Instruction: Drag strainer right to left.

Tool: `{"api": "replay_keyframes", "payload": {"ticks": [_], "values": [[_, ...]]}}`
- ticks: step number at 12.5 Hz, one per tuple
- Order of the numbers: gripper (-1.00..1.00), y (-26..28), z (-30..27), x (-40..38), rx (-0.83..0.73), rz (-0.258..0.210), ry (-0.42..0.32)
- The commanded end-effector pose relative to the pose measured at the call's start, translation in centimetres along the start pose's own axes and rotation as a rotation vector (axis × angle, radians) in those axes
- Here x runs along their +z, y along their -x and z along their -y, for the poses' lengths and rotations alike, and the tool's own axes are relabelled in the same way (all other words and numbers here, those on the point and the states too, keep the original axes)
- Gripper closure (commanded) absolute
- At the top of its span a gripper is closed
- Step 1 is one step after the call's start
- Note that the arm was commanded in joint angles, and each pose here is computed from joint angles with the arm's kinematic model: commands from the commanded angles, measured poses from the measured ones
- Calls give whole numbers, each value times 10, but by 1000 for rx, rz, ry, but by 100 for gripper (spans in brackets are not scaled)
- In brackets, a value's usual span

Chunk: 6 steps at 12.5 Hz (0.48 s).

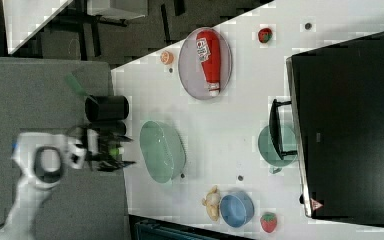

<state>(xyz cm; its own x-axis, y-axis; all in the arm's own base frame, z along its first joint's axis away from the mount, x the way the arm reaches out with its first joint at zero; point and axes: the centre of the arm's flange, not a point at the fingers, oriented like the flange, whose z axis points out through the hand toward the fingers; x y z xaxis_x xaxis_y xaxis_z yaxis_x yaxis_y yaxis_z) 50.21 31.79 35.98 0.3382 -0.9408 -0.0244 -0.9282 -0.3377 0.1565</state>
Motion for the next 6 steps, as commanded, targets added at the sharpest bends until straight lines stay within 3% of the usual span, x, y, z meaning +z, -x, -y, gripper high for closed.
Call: {"api": "replay_keyframes", "payload": {"ticks": [1,3,6], "values": [[-100,-135,-20,-105,-72,43,-134],[-100,-206,-50,-153,-90,44,-199],[-100,-308,-110,-197,-270,-49,-186]]}}
